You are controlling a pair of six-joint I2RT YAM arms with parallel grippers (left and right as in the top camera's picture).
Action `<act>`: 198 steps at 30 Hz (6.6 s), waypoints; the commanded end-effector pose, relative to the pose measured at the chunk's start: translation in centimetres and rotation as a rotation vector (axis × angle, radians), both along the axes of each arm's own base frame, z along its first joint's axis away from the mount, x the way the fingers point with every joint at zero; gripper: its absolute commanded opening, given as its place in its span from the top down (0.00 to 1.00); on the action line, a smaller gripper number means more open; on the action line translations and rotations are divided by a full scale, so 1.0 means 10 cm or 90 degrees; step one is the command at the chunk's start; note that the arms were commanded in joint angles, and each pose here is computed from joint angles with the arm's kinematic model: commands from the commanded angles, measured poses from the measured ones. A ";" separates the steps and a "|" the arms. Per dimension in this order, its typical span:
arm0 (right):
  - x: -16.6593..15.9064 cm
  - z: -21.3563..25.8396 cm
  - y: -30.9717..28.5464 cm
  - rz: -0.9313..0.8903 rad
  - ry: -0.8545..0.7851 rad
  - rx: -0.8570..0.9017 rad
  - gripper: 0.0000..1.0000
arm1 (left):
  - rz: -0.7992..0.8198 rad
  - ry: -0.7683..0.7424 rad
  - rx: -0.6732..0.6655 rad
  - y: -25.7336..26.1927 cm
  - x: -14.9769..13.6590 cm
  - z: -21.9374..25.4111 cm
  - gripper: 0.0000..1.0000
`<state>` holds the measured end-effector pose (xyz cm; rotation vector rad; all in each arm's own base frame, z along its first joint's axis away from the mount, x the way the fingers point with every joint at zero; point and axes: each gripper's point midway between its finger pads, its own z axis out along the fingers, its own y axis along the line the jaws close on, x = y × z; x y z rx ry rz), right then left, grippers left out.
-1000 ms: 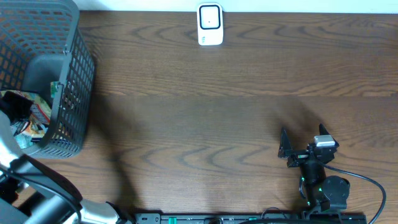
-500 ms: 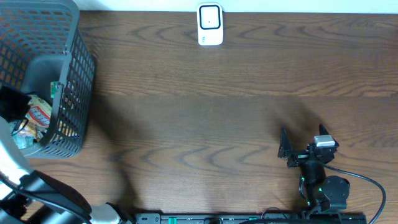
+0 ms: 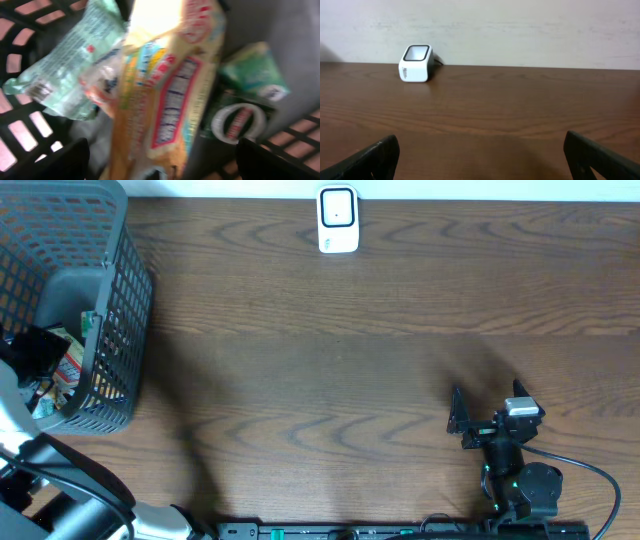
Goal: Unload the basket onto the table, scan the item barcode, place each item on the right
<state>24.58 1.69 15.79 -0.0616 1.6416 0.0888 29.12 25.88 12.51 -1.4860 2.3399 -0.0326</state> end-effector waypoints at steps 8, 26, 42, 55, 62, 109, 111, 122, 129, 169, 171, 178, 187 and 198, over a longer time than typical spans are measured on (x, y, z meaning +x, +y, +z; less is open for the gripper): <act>0.00 0.00 0.01 0.000 0.000 0.002 0.01 | -0.008 0.035 -0.050 -0.11 -0.06 -0.27 0.08; 0.00 0.00 0.01 0.000 0.000 0.002 0.01 | -0.112 -0.102 -0.142 -0.32 0.43 -0.39 0.65; 0.00 0.00 0.01 0.000 0.000 0.002 0.01 | -0.112 -0.111 -0.130 -0.25 0.47 -0.38 0.93; 0.00 0.00 0.01 0.000 0.000 0.002 0.01 | -0.114 -0.326 0.096 -0.18 0.49 1.35 0.93; 0.00 0.00 0.01 0.000 0.000 0.002 0.01 | -0.115 -0.331 0.119 -0.23 0.40 1.48 0.93; 0.00 0.00 0.01 0.000 0.000 0.002 0.01 | -0.150 0.012 0.139 0.24 0.86 -0.78 0.00; 0.00 0.00 0.01 0.000 0.000 0.002 0.01 | -0.174 -0.012 0.116 0.15 0.92 -0.79 0.02; 0.00 0.00 0.01 0.000 0.000 0.002 0.01 | -0.322 -0.150 -0.009 -0.39 1.20 -0.69 0.57; 0.00 0.00 0.01 0.000 0.000 0.002 0.01 | -0.348 -0.194 -0.073 -0.60 1.23 -0.63 0.35; 0.00 0.00 0.01 0.000 0.000 0.002 0.01 | -0.165 -0.452 0.134 -0.35 0.82 1.89 0.93; 0.00 0.00 0.01 0.000 0.000 0.002 0.01 | -0.177 -0.512 0.134 -0.48 0.79 2.19 0.93; 0.00 0.00 0.01 0.000 0.000 0.002 0.01 | -0.125 -0.725 0.095 -0.82 0.64 3.20 0.93; 0.00 0.00 0.01 0.000 0.000 0.002 0.01 | -0.248 -0.803 -0.010 -1.82 0.84 3.53 0.93; 0.00 0.00 0.01 0.000 0.000 0.002 0.01 | -0.587 -0.570 -0.115 -3.97 1.66 2.01 0.93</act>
